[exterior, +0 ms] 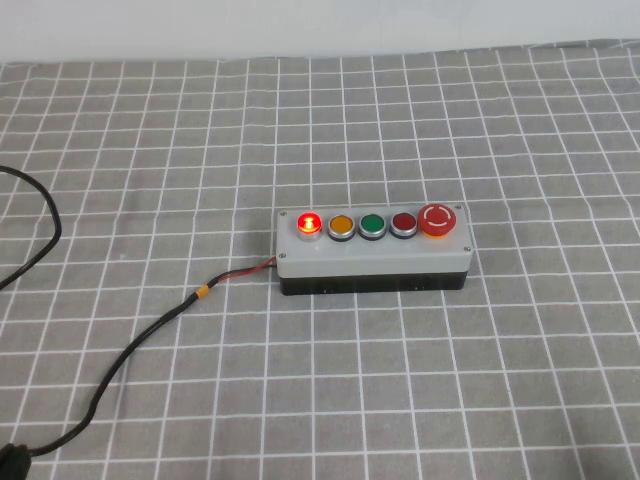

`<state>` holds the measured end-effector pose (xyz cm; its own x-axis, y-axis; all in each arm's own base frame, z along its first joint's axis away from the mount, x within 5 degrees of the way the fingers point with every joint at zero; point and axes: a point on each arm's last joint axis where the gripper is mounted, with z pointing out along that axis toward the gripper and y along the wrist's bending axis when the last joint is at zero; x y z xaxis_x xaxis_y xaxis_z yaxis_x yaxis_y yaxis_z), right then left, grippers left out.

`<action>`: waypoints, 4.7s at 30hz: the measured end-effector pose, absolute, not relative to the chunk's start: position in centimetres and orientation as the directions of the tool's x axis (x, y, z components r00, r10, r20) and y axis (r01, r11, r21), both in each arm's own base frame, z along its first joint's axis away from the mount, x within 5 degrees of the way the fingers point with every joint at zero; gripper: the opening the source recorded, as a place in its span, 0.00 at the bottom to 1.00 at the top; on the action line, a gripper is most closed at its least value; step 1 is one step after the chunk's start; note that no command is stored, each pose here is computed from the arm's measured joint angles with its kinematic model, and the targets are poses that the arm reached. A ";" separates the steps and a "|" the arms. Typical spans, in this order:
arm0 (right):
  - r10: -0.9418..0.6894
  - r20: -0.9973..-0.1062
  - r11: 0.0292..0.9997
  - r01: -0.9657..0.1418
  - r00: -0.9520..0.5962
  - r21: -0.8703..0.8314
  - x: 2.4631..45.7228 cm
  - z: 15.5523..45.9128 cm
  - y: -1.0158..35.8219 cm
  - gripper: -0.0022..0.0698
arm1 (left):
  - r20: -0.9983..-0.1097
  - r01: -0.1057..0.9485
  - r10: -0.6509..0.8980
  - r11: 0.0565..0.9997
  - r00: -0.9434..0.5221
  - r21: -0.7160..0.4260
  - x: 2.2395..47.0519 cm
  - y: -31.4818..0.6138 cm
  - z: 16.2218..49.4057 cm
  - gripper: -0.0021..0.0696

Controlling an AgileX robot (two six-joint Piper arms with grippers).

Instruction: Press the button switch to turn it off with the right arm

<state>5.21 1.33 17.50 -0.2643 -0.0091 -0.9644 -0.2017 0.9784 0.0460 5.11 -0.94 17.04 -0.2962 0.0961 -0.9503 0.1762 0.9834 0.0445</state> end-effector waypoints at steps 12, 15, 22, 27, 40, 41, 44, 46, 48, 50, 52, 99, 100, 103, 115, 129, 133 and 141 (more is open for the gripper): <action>-0.009 -0.964 0.978 -0.202 -0.264 0.046 5.2 17.5 1.3 0.01 | -0.950 0.176 0.096 0.983 -0.296 0.045 5.1 -0.9 17.0 0.02; -0.009 -0.964 0.978 -0.202 -0.264 0.046 5.2 17.5 1.3 0.01 | -0.950 0.176 0.096 0.983 -0.296 0.045 5.1 -0.9 17.0 0.02; -0.009 -0.964 0.978 -0.202 -0.264 0.046 5.2 17.5 1.3 0.01 | -0.950 0.176 0.096 0.983 -0.296 0.045 5.1 -0.9 17.0 0.02; -0.009 -0.964 0.978 -0.202 -0.264 0.046 5.2 17.5 1.3 0.01 | -0.950 0.176 0.096 0.983 -0.296 0.045 5.1 -0.9 17.0 0.02; 0.297 -0.934 0.921 -0.200 -0.198 0.335 5.4 18.7 1.7 0.01 | -0.950 0.176 0.096 0.983 -0.296 0.045 5.1 -0.9 17.0 0.02; 0.345 -0.920 0.904 -0.198 -0.185 0.378 5.4 19.0 1.7 0.01 | -0.950 0.176 0.096 0.983 -0.296 0.045 5.1 -0.9 17.0 0.02; 0.504 -0.852 0.832 -0.188 -0.141 0.523 5.5 19.7 1.6 0.01 | -0.950 0.176 0.096 0.983 -0.296 0.045 5.1 -0.9 17.0 0.02; 0.589 -0.799 0.779 -0.180 -0.121 0.601 5.5 20.0 1.4 0.01 | -0.950 0.176 0.096 0.983 -0.296 0.045 5.1 -0.9 17.0 0.02; 0.623 -0.776 0.757 -0.175 -0.100 0.630 5.5 20.2 1.3 0.01 | -0.950 0.176 0.096 0.983 -0.296 0.045 5.1 -0.9 17.0 0.02; 0.657 -0.749 0.731 -0.171 -0.083 0.660 5.6 20.3 1.1 0.01 | -0.950 0.176 0.096 0.983 -0.296 0.045 5.1 -0.9 17.0 0.02; 0.697 -0.712 0.695 -0.166 -0.080 0.699 5.6 20.4 1.0 0.01 | -0.950 0.176 0.096 0.983 -0.296 0.045 5.1 -0.9 17.0 0.02; -0.459 -0.531 0.731 -0.643 -0.712 0.229 36.4 27.8 28.4 0.01 | -0.950 0.176 0.096 0.983 -0.296 0.045 5.1 -0.9 17.0 0.02; -0.461 -0.530 0.731 -0.643 -0.711 0.227 36.7 27.5 28.6 0.01 | -0.950 0.176 0.096 0.983 -0.296 0.045 5.1 -0.9 17.0 0.02; -0.465 -0.527 0.733 -0.644 -0.711 0.221 37.3 26.8 28.9 0.01 | -0.950 0.176 0.097 0.983 -0.296 0.045 5.1 -0.9 17.0 0.02; -0.462 -0.553 0.742 -0.644 -0.693 0.187 38.3 25.8 29.3 0.01 | -0.950 0.176 0.097 0.983 -0.296 0.045 5.1 -0.9 17.0 0.02; -0.466 -0.549 0.745 -0.642 -0.694 0.179 38.7 25.0 29.4 0.01 | -0.950 0.176 0.097 0.983 -0.296 0.045 5.1 -0.9 17.0 0.02; -0.468 -0.543 0.744 -0.642 -0.697 0.183 38.7 24.9 29.5 0.01 | -0.950 0.176 0.097 0.983 -0.296 0.045 5.1 -0.9 17.0 0.02; -0.478 -0.519 0.748 -0.638 -0.709 0.183 38.7 24.5 29.5 0.01 | -0.950 0.176 0.097 0.983 -0.296 0.045 5.1 -0.9 17.0 0.02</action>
